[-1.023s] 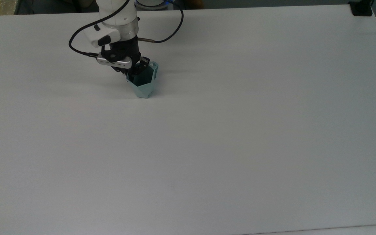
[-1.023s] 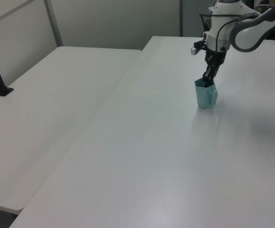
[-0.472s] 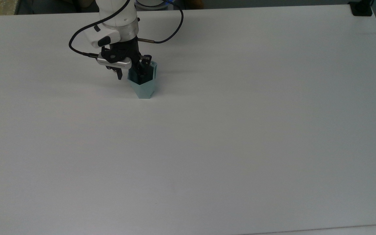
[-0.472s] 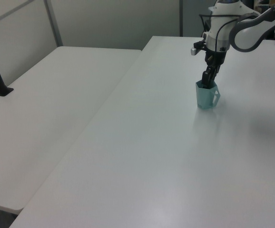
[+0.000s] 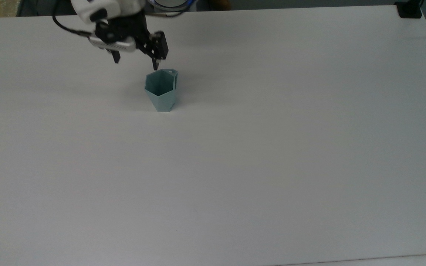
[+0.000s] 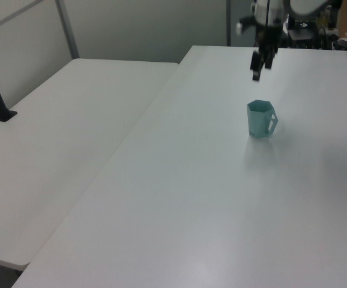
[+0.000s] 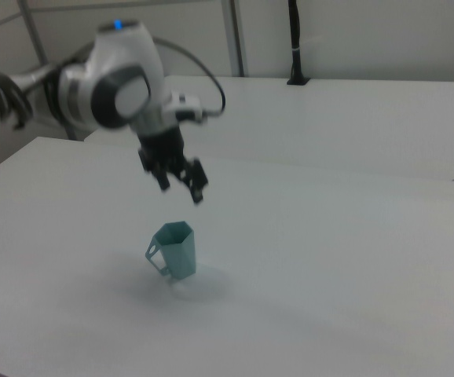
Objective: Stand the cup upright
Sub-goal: 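Open the gripper and raise it away from the cup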
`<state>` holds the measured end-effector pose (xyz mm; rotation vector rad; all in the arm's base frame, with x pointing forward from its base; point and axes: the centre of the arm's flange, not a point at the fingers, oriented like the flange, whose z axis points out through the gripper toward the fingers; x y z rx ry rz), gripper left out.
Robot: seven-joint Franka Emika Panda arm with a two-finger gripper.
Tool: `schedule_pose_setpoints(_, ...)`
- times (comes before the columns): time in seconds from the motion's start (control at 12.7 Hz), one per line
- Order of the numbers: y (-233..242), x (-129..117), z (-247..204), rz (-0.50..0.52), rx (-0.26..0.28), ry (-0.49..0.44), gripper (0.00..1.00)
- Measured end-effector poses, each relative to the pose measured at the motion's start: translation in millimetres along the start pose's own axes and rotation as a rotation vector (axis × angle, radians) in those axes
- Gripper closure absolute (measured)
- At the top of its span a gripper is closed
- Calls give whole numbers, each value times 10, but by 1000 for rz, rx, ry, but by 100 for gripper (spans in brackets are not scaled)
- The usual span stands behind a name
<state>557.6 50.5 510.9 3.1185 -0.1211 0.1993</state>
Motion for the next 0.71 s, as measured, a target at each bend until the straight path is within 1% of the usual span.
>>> schedule_pose_setpoints(0.16,38,75,-581,-13,2,10,0)
schedule_pose_setpoints(0.31,214,31,-863,-94,-3,-28,0)
schedule_pose_setpoints(0.39,384,-9,-947,-134,-6,-69,0)
schedule_pose_setpoints(0.47,467,-27,-994,-152,-7,-87,0)
schedule_pose_setpoints(0.71,545,-33,-1085,-170,-7,-95,0)
